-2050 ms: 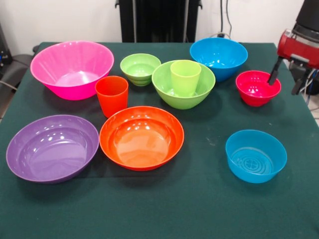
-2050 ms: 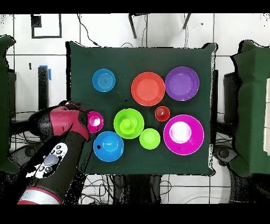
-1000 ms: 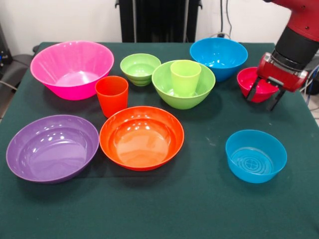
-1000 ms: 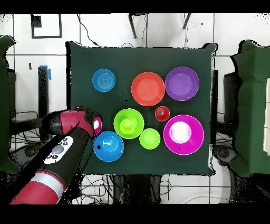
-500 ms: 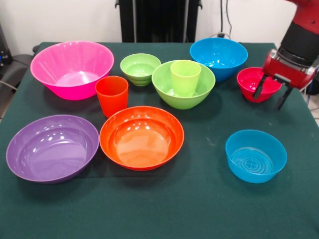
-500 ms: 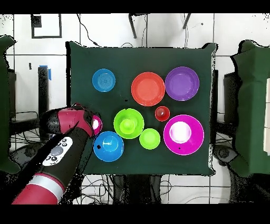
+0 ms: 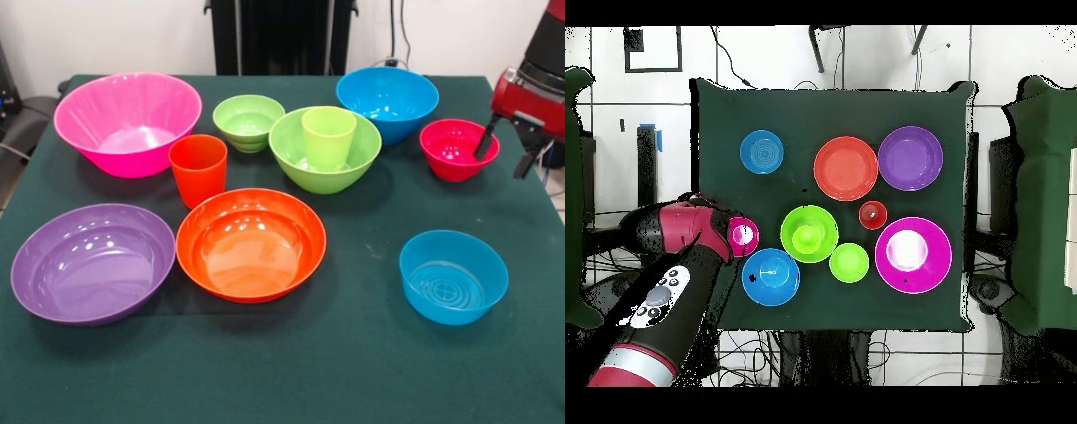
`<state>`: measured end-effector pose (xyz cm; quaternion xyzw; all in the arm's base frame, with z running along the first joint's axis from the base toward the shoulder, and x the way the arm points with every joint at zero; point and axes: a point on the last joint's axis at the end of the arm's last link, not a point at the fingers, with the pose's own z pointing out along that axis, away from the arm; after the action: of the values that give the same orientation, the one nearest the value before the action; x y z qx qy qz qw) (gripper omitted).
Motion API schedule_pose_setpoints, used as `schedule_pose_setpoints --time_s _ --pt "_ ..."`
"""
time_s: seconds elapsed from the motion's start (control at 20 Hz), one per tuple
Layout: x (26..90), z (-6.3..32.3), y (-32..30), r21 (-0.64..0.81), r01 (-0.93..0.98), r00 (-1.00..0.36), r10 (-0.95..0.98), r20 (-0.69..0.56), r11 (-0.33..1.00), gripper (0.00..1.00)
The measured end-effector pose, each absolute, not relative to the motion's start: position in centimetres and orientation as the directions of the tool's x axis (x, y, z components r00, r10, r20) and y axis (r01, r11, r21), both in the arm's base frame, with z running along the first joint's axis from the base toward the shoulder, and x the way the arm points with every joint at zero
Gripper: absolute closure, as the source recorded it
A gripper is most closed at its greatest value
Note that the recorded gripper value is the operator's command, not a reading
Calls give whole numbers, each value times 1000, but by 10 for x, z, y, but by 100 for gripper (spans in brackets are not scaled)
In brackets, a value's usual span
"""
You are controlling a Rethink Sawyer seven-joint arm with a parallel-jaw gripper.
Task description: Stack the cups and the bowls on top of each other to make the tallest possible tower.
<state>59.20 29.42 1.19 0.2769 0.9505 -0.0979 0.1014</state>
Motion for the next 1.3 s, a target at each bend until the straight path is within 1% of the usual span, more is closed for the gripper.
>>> schedule_pose_setpoints --time_s 0.55,0.75,1.3 --pt "582 7 303 -92 616 -782 594 -188 782 0" --pt "571 -1 301 -102 638 -768 620 -163 764 0" --pt "559 -10 296 -126 646 -763 631 -144 753 0"
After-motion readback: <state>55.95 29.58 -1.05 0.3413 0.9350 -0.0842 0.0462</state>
